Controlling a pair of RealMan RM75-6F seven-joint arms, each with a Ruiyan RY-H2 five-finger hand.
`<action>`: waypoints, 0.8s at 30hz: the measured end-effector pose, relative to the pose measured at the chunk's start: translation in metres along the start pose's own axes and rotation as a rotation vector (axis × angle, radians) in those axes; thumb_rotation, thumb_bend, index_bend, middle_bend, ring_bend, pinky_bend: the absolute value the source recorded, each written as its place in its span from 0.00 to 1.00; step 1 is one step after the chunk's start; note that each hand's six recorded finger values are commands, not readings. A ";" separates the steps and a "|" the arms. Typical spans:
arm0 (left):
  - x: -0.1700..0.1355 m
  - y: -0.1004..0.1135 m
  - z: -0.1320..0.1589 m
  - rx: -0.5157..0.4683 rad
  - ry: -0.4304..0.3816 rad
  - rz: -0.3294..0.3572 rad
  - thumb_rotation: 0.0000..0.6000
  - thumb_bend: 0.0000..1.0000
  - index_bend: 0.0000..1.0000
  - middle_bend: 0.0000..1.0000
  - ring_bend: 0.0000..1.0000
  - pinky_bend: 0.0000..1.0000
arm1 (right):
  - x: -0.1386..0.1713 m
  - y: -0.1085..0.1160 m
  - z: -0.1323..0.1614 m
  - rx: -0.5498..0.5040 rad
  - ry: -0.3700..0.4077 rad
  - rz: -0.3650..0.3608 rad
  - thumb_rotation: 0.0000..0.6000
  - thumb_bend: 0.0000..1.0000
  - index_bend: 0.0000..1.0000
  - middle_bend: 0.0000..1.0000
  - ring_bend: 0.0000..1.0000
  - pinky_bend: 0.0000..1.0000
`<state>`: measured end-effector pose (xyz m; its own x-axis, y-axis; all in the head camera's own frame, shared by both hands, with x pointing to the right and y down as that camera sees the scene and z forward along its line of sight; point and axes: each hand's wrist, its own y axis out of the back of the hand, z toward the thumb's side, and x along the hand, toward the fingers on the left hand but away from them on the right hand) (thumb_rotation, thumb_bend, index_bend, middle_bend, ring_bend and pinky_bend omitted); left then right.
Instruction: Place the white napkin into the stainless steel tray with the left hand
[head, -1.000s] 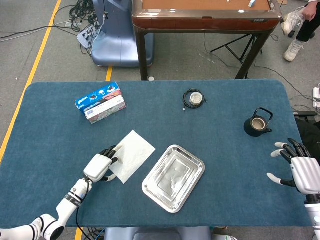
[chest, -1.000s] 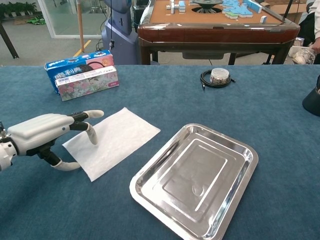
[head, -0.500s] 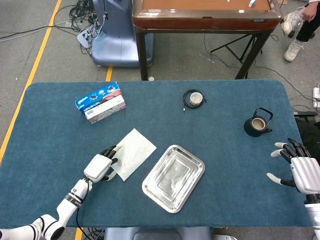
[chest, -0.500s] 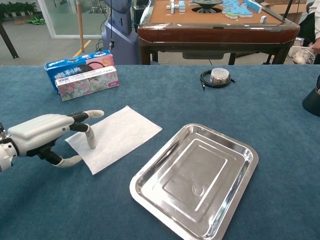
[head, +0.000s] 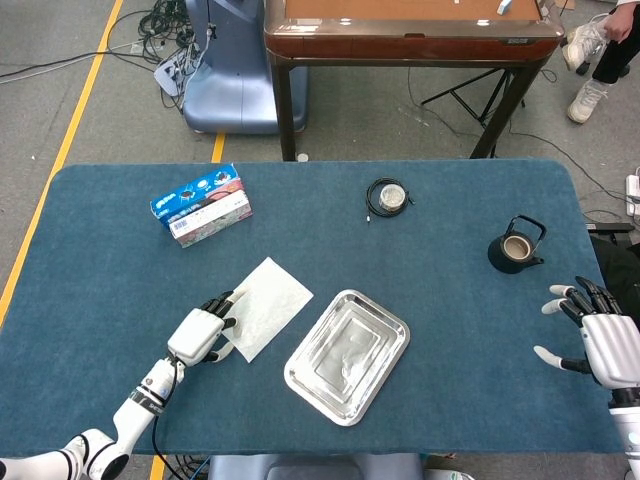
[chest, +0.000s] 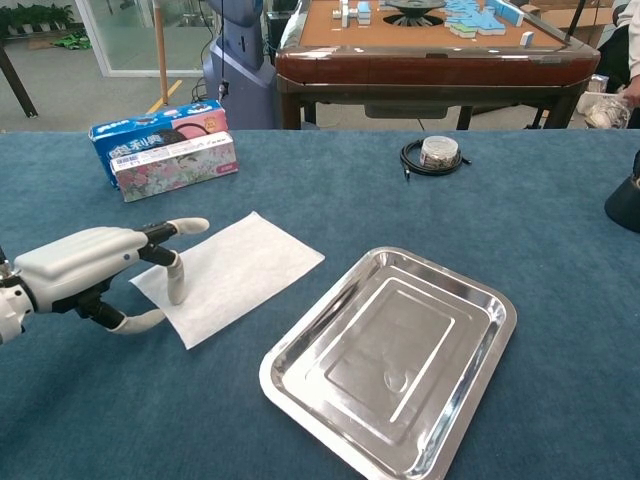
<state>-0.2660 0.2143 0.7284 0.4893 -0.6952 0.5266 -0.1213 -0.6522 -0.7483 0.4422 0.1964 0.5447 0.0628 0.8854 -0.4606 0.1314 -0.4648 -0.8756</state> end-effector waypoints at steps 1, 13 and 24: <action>0.000 0.000 0.000 -0.002 -0.001 0.000 1.00 0.38 0.54 0.00 0.00 0.17 | 0.000 0.000 0.000 0.000 0.000 0.000 1.00 0.04 0.41 0.25 0.09 0.12; -0.001 0.002 0.001 -0.024 -0.012 0.023 1.00 0.43 0.61 0.00 0.00 0.17 | 0.000 0.000 0.000 -0.001 0.002 -0.001 1.00 0.04 0.41 0.25 0.09 0.12; -0.005 0.015 0.003 -0.117 0.000 0.050 1.00 0.45 0.64 0.01 0.00 0.17 | 0.001 0.000 0.002 -0.002 0.007 -0.001 1.00 0.04 0.41 0.25 0.09 0.12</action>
<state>-0.2674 0.2093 0.7133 0.4803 -0.7279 0.4894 -0.2455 -0.6472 -0.7217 0.4402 0.1970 0.5440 0.0701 0.8857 -0.4590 0.1331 -0.4643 -0.8756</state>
